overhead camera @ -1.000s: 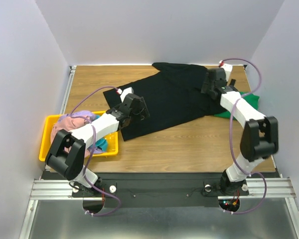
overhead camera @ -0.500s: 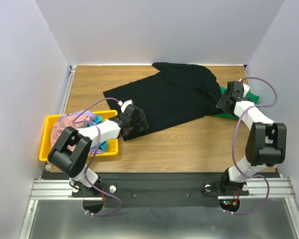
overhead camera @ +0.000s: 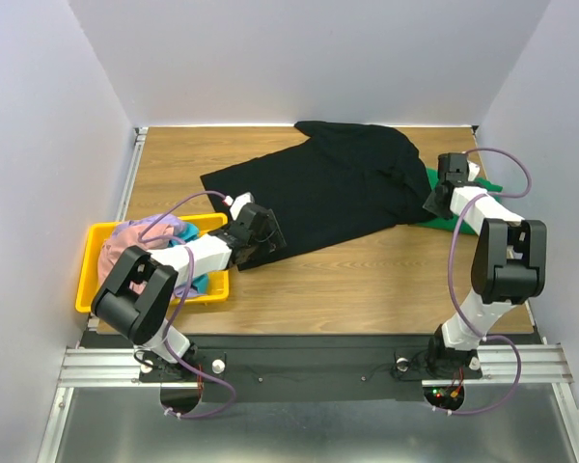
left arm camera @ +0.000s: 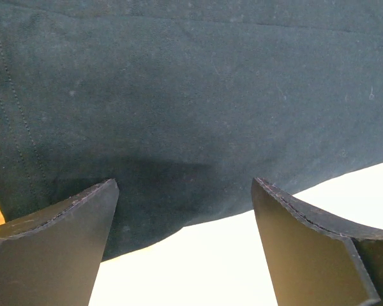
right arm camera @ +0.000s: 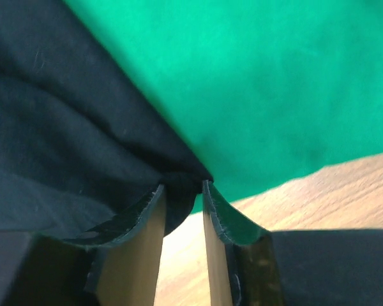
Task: Fold and stack the t-shirts
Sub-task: Fold the tshirt
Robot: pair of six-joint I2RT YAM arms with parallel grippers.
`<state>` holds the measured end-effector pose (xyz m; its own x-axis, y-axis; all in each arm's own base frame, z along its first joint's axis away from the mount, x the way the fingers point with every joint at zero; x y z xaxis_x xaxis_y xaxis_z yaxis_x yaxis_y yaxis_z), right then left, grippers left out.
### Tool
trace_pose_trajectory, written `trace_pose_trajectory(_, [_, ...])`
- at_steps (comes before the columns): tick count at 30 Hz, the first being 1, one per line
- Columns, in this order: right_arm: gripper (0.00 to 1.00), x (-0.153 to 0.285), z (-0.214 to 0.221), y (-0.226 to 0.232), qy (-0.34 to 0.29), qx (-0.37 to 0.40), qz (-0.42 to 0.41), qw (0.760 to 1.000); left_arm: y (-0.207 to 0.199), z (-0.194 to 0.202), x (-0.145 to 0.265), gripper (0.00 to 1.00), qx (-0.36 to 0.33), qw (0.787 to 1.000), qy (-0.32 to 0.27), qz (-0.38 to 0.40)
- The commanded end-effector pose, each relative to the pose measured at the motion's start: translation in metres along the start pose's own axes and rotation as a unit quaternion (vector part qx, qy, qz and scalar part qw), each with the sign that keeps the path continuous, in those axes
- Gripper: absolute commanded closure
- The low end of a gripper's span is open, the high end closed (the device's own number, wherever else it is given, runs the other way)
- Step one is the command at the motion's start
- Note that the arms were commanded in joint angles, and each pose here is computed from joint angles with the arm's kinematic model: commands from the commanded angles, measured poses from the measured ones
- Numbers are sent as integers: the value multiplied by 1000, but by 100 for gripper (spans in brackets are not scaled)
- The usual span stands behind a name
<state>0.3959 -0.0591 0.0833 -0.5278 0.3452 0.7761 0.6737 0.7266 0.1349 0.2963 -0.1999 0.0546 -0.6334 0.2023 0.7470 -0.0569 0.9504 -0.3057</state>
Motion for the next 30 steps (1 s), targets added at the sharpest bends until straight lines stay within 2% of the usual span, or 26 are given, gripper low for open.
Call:
trace_pose_trajectory(1, [68,-7,-24,0,-22,-18,5,1000,34,21,-4,1,0,998,26,-56])
trace_pose_trajectory(9, [69,-16,-9,1,6,-18,-4,1000,42,25,-3,2,3,998,29,-64])
trace_pose_trajectory(10, [75,-16,-8,1,7,-20,-4,1000,42,26,-3,2,2,997,29,-64])
trace_pose_trajectory(12, [79,-15,-9,3,7,-22,-7,1000,44,28,-5,2,2,997,32,-67])
trace_pose_trajectory(13, [90,-14,-10,4,7,-23,-11,1000,44,28,-4,2,2,997,33,-67])
trace_pose_trajectory(15, [100,-9,-15,9,2,-29,-23,999,45,30,-5,2,2,997,35,-69])
trace_pose_trajectory(20, [100,4,-34,9,-28,-31,-23,999,50,31,-5,2,2,996,36,-79])
trace_pose_trajectory(24, [100,20,-58,-9,-85,-27,22,996,56,34,-2,1,2,995,41,-94])
trace_pose_trajectory(30, [100,31,-71,-33,-113,-16,77,991,62,38,2,1,4,994,47,-103])
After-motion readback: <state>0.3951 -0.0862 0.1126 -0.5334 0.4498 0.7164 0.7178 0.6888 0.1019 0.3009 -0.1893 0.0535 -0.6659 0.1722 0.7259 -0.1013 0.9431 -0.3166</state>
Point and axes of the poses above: each gripper's point midway between its finger pads, its own x axis back along the fingers, its own y axis along the line the jaws close on, z = x × y, the point moved 2 cm from there along x, back along the fingers, and after that the axes turned 9 degrees about -x, right-handed, at the moved point
